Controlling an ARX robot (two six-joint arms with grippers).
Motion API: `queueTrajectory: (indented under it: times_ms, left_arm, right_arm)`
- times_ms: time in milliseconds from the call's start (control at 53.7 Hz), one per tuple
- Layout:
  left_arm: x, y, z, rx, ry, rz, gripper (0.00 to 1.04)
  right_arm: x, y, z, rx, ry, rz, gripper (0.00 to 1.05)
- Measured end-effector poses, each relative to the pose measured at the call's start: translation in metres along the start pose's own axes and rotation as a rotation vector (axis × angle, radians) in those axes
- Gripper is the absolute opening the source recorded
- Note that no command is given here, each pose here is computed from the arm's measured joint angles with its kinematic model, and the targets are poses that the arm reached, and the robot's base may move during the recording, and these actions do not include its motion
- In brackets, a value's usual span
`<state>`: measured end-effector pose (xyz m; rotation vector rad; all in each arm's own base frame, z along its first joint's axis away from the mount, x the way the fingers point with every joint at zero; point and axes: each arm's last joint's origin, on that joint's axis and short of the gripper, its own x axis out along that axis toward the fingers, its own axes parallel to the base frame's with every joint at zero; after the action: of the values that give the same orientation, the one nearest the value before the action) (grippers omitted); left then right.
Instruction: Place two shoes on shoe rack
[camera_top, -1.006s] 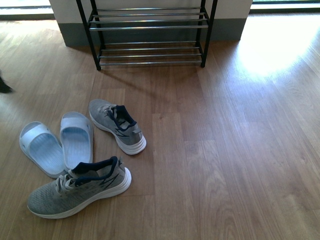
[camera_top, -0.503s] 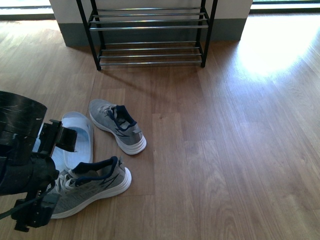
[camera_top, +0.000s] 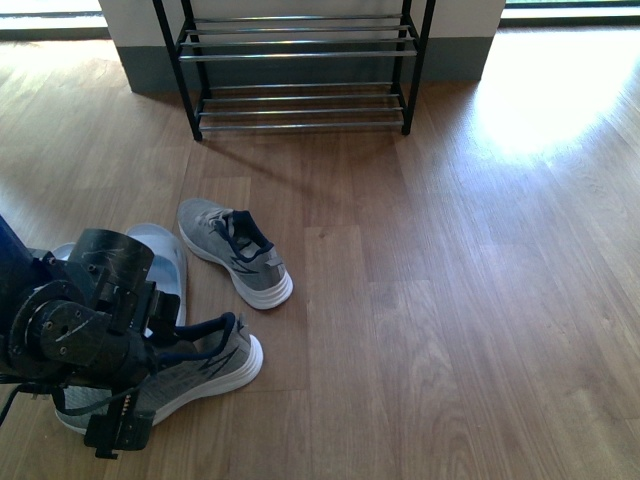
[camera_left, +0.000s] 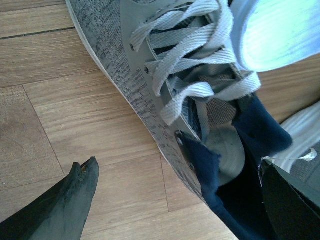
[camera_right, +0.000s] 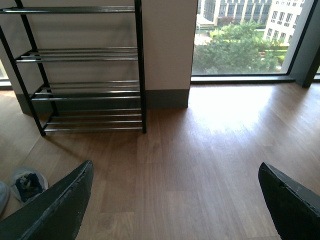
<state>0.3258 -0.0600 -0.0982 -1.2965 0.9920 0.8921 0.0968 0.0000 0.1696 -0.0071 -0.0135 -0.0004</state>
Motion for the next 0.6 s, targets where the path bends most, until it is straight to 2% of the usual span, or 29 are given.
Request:
queueTrajectory:
  times_ms: [354, 596]
  left_arm:
    - [0.032, -0.008, 0.006, 0.006, 0.001, 0.080, 0.95]
    - [0.041, -0.002, 0.009, 0.027, -0.005, 0.144, 0.62]
  right_arm:
    - [0.000, 0.000, 0.000, 0.000, 0.000, 0.000, 0.96]
    - [0.000, 0.000, 0.000, 0.000, 0.000, 0.000, 0.96]
